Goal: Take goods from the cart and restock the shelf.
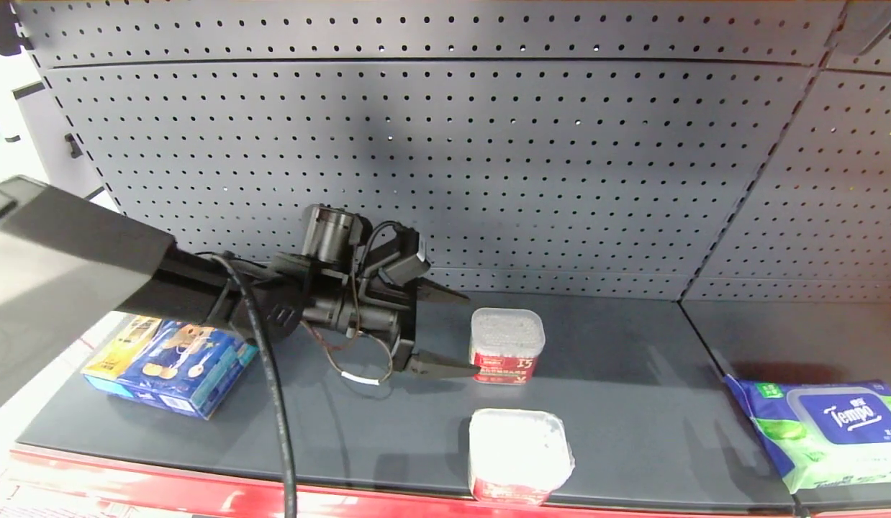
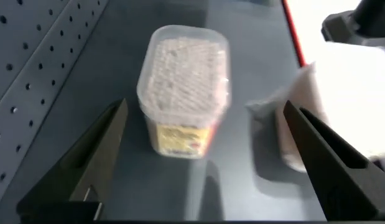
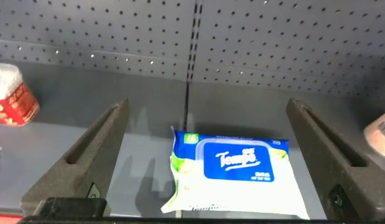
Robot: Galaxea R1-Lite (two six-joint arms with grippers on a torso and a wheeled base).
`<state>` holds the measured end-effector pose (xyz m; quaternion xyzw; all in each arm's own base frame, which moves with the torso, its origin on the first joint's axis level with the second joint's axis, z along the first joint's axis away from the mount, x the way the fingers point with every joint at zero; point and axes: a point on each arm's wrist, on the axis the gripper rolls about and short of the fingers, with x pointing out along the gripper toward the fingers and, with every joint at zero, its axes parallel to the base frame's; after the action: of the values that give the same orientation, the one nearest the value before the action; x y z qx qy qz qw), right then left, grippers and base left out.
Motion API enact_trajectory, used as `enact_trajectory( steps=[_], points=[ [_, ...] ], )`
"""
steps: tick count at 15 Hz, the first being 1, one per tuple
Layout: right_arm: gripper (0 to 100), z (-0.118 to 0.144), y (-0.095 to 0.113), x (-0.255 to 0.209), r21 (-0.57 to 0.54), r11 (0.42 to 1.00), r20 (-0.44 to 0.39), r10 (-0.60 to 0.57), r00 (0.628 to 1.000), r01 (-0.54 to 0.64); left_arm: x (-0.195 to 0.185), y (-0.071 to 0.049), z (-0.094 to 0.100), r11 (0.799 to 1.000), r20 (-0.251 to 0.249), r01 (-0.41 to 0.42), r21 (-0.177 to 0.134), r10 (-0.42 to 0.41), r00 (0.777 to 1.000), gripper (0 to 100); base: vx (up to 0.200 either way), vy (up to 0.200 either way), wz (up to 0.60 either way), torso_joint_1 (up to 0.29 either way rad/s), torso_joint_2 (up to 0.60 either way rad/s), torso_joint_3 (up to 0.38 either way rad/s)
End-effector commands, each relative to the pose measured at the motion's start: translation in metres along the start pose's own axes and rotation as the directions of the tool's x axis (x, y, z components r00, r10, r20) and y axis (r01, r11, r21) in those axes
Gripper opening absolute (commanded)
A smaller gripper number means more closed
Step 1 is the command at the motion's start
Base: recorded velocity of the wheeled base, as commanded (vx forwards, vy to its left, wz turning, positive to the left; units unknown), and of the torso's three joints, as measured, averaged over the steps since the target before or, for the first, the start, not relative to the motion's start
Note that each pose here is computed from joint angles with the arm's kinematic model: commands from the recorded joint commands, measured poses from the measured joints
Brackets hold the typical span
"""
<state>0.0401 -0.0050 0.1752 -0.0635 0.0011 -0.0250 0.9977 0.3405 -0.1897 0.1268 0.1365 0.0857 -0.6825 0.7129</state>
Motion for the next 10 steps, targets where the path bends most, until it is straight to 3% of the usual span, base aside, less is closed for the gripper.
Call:
enact_trajectory(
  steps=[1,3,4,5,6,7,8,9,10],
  points=[
    [100,0.0,0.0,0.003,0.001,1.0,-0.013,0.016,1.0,-0.016,-0.043,-0.029,0.026,0.996,0.007,-0.084,0.023,0.084,0.996,100,0.0,0.0,0.0,0.0,0.0,0.0],
    [100,0.014,-0.002,0.016,0.003,0.998,-0.019,0.064,0.998,-0.064,-0.066,-0.053,0.046,0.983,-0.006,-0.181,-0.015,0.181,0.983,100,0.0,0.0,0.0,0.0,0.0,0.0],
    [100,0.019,-0.002,0.023,0.005,0.995,-0.024,0.095,0.995,-0.095,-0.077,-0.066,0.057,0.964,-0.016,-0.261,-0.05,0.261,0.965,100,0.0,0.0,0.0,0.0,0.0,0.0],
    [100,0.019,0.001,0.026,0.007,0.99,-0.03,0.144,0.989,-0.143,-0.084,-0.077,0.067,0.936,-0.032,-0.345,-0.072,0.344,0.939,100,0.0,0.0,0.0,0.0,0.0,0.0],
    [100,0.016,0.005,0.026,0.009,0.981,-0.037,0.193,0.98,-0.193,-0.09,-0.091,0.073,0.889,-0.064,-0.447,-0.104,0.442,0.895,100,0.0,0.0,0.0,0.0,0.0,0.0],
    [100,0.015,0.006,0.026,0.008,0.979,-0.042,0.204,0.978,-0.204,-0.092,-0.094,0.073,0.874,-0.073,-0.473,-0.109,0.467,0.881,100,0.0,0.0,0.0,0.0,0.0,0.0],
    [100,0.007,0.011,0.029,0.014,0.964,-0.078,0.266,0.961,-0.266,-0.102,-0.122,0.071,0.763,-0.143,-0.63,-0.146,0.614,0.776,100,0.0,0.0,0.0,0.0,0.0,0.0],
    [100,0.005,0.012,0.033,0.019,0.959,-0.099,0.285,0.953,-0.284,-0.107,-0.136,0.068,0.709,-0.171,-0.684,-0.17,0.663,0.729,100,0.0,0.0,0.0,0.0,0.0,0.0],
    [100,0.0,0.015,0.045,0.034,0.953,-0.162,0.304,0.939,-0.302,-0.115,-0.166,0.066,0.611,-0.184,-0.749,-0.254,0.73,0.658,100,0.0,0.0,0.0,0.0,0.0,0.0]
  ],
)
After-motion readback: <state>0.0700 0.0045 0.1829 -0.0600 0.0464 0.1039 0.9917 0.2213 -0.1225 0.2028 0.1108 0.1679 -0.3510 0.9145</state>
